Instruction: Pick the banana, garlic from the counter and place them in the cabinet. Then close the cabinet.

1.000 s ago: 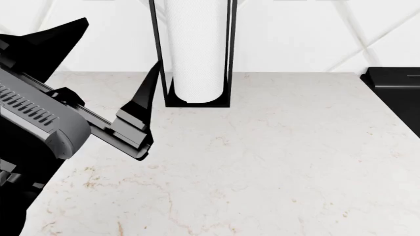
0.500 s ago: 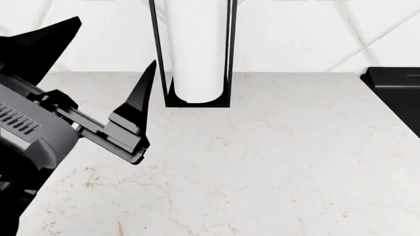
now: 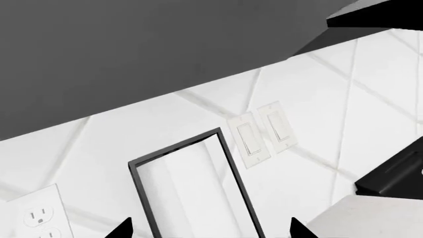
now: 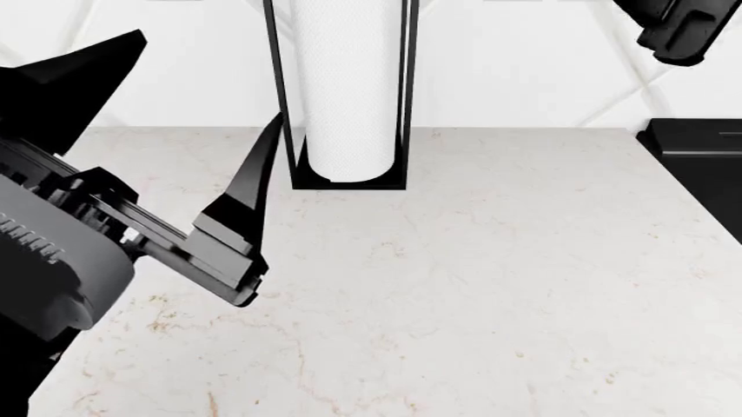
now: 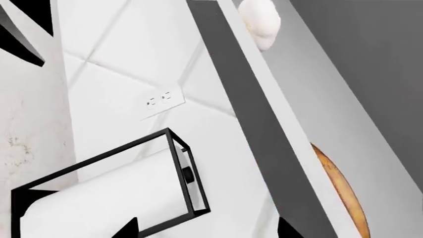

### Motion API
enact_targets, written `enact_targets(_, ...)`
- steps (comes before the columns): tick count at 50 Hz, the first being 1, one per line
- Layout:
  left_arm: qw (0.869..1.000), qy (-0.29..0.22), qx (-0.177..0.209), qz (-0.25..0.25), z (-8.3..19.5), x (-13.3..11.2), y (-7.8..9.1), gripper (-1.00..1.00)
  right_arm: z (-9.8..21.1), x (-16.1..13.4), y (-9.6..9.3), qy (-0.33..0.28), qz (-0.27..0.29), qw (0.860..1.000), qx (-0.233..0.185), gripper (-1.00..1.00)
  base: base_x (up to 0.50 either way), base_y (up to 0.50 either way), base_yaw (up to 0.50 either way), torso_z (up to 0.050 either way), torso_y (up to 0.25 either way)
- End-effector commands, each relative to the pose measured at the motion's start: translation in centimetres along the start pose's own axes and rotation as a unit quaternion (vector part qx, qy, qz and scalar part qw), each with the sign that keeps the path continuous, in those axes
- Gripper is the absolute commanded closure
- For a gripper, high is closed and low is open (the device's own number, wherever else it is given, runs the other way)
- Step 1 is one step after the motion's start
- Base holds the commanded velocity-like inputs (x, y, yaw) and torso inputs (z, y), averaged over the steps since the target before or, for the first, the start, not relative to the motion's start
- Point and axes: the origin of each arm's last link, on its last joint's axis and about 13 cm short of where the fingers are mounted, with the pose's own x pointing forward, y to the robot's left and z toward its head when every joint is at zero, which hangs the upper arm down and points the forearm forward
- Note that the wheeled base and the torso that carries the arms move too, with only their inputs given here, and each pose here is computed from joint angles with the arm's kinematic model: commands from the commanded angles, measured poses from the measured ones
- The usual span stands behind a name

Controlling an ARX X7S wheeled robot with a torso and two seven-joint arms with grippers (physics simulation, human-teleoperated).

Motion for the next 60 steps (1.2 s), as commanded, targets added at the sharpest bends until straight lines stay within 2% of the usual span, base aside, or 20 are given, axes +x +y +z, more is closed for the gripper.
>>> enact_targets(1,1.0,0.001,0.001,-0.006,-0.1,-0.1,-0.2,-1.0,-1.6,-0.3,2.9,0.011,0.024,1.0,0.017,-1.0,0.0,0.0,0.0,0.0,0.0)
enact_targets(17,0.999,0.012,0.002,-0.043,-0.6,-0.4,-0.7,-1.0,-4.8,0.0,6.0,0.045,0.039,0.996,0.073,-1.0,0.0,0.0,0.0,0.0,0.0)
enact_targets(27,0.999,0.014,0.006,-0.044,-0.6,0.2,-0.6,-1.0,-6.9,-1.1,9.3,0.064,0.048,0.991,0.11,-1.0,0.0,0.0,0.0,0.0,0.0)
enact_targets(37,0.999,0.01,0.007,-0.039,-0.4,0.8,-0.5,-1.0,-7.5,-2.1,12.4,0.073,0.075,0.988,0.116,-1.0,-0.07,0.0,0.0,0.0,0.0)
enact_targets(49,0.999,0.006,0.006,-0.039,-0.2,1.0,-0.5,-1.0,-8.1,-1.4,13.5,0.072,0.099,0.985,0.123,-1.0,-0.37,-0.26,0.0,0.0,0.0)
enact_targets(60,0.999,0.005,0.006,-0.039,-0.2,1.1,-0.5,-1.0,-8.6,-0.6,14.0,0.058,0.106,0.984,0.131,-1.0,-0.05,-0.5,0.0,0.0,0.0)
